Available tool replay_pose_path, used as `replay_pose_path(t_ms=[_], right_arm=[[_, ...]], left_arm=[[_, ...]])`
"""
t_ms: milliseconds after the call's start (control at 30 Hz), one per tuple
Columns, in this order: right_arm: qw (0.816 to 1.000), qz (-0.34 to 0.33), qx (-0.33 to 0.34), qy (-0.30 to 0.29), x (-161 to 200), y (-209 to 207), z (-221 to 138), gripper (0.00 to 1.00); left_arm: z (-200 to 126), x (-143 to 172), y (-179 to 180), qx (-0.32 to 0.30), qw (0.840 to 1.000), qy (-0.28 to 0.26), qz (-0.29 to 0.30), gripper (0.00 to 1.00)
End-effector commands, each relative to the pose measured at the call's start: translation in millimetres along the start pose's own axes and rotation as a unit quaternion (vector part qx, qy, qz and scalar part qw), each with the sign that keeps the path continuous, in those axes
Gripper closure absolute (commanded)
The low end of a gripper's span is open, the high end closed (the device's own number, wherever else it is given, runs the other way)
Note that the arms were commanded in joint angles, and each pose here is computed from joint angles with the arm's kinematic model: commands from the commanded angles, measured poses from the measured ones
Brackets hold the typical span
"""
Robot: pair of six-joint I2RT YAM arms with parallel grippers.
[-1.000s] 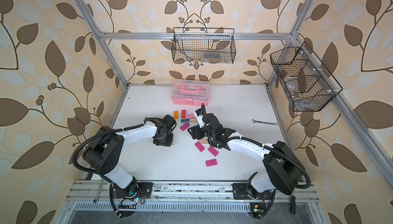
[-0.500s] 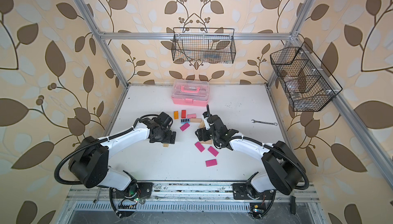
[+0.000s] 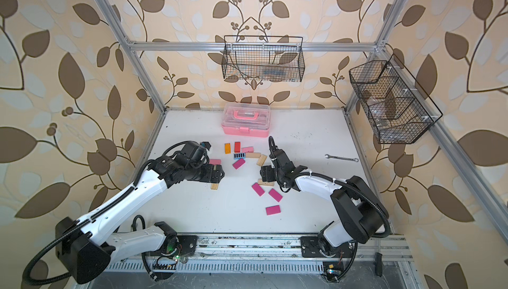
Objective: Assemble the number 7 with building blocks
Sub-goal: Pick up the building block from the center of the board.
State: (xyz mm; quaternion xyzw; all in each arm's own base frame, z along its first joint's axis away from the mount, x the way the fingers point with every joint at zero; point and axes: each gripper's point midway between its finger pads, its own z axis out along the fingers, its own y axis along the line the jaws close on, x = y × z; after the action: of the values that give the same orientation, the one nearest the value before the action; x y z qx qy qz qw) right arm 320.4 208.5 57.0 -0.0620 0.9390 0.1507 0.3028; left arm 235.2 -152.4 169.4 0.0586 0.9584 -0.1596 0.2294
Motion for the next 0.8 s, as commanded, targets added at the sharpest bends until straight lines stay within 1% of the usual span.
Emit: replay_pose_path(t_ms=[0,100,233,367,433,500,767], right_arm=[[0.998,0.017,0.039,-0.037,-26.3,0.6,10.4,0.2],[0.997,0.028,0.058,-0.051,-40.1,5.2,22.3,0.21],[0.995,0.036,0.072,-0.058,-54.1,16.4,39.9,0.23],[0.991,0.032,0.119,-0.059,-60.2,16.5,51.1,0.28],[0.988,0.038,0.134,-0.061,-59.6,13.1,53.8,0.32],[0.988,0.04,0.138,-0.058,-56.7,11.3,56.9,0.34],[0.984,0.03,0.171,-0.038,-42.7,-1.6,61.2,0.35]], left_arm=[[-21.8,8.9,-3.5,0.025,0.999,-0.011,0.02,0.01],[-29.1,10.1,0.5,0.025,0.999,-0.038,0.013,0.01],[-39.3,8.8,0.6,0.031,0.998,-0.061,0.012,0.01],[-43.8,8.8,2.0,0.03,0.997,-0.071,0.012,0.01],[-44.9,9.2,1.5,0.033,0.997,-0.073,0.012,0.01],[-46.1,9.1,0.9,0.035,0.997,-0.074,0.014,0.01],[-47.1,9.4,-2.4,0.044,0.996,-0.074,0.019,0.01]])
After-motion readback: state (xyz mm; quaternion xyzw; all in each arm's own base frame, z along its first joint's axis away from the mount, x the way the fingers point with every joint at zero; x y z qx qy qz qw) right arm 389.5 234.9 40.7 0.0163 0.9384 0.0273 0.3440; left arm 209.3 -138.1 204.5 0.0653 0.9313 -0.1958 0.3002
